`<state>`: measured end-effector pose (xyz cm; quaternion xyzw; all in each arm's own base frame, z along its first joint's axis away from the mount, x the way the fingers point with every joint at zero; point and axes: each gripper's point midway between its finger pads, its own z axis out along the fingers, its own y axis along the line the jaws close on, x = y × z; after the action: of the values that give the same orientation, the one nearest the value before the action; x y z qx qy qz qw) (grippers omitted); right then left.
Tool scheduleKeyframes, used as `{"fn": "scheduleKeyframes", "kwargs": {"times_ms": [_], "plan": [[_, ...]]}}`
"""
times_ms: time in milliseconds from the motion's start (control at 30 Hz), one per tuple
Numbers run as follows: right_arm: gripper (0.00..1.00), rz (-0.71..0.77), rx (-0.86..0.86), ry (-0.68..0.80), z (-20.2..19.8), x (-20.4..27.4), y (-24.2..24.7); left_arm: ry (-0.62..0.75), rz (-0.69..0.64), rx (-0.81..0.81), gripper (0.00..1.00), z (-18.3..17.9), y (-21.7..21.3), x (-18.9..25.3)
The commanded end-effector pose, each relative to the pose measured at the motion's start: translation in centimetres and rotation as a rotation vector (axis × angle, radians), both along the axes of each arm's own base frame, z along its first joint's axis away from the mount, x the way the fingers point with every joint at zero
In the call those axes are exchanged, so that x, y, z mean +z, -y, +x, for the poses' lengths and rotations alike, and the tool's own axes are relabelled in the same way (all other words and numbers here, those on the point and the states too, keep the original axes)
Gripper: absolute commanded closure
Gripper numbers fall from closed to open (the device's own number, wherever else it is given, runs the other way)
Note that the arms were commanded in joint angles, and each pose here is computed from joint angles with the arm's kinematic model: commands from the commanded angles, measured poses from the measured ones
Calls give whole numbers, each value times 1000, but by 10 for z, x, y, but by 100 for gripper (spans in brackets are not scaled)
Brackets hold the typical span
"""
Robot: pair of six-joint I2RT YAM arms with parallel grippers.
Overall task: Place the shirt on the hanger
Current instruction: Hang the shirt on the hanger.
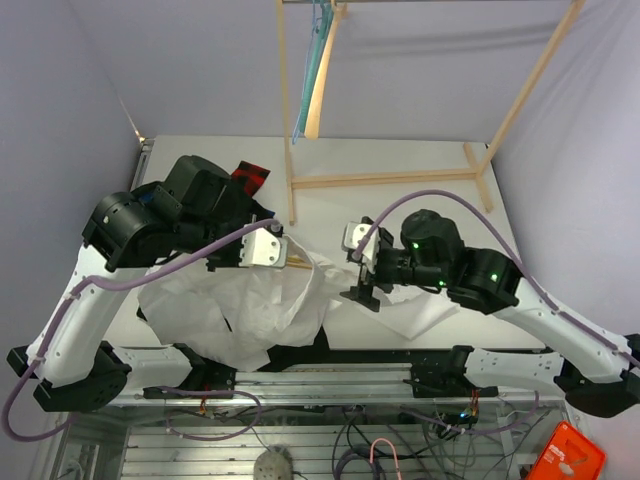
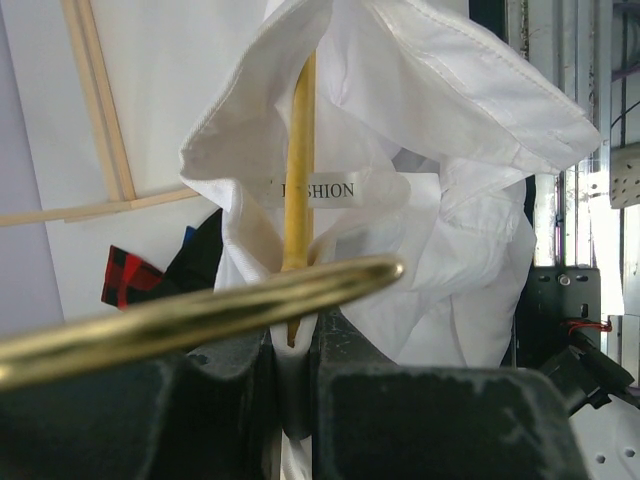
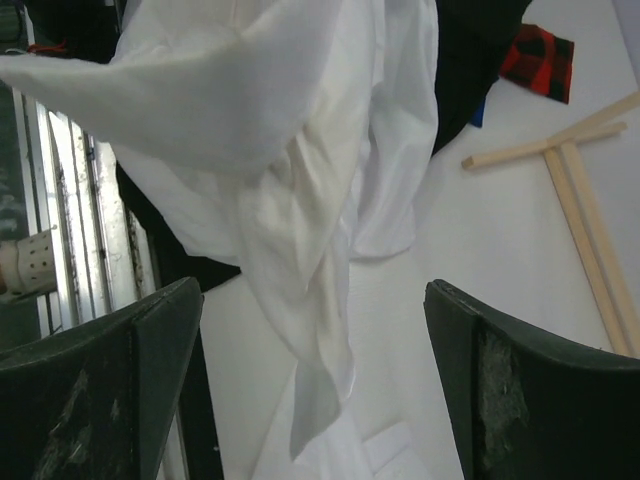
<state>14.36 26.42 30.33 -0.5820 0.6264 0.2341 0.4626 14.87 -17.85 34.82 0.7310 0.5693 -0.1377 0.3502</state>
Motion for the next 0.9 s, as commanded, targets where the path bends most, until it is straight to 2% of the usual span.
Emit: {"fn": "scheduleKeyframes", "kwargs": {"times_ms": [0, 233, 433, 633, 733, 867], "plan": [[7, 30, 82, 61, 5, 3, -23, 1, -50, -29, 93, -3, 9, 10], [11, 42, 153, 43, -2, 2, -37, 2, -37, -29, 93, 0, 10, 8], [14, 30, 188, 12, -26, 9, -45, 13, -11, -19, 93, 6, 9, 4], [18, 37, 79, 59, -26, 25, -27, 21, -2, -3, 93, 10, 8, 3], [31, 58, 79, 31, -32, 29, -25, 19, -2, -1, 93, 10, 8, 3], [28, -17, 67, 2, -29, 4, -28, 14, -12, -6, 93, 8, 9, 4]]}}
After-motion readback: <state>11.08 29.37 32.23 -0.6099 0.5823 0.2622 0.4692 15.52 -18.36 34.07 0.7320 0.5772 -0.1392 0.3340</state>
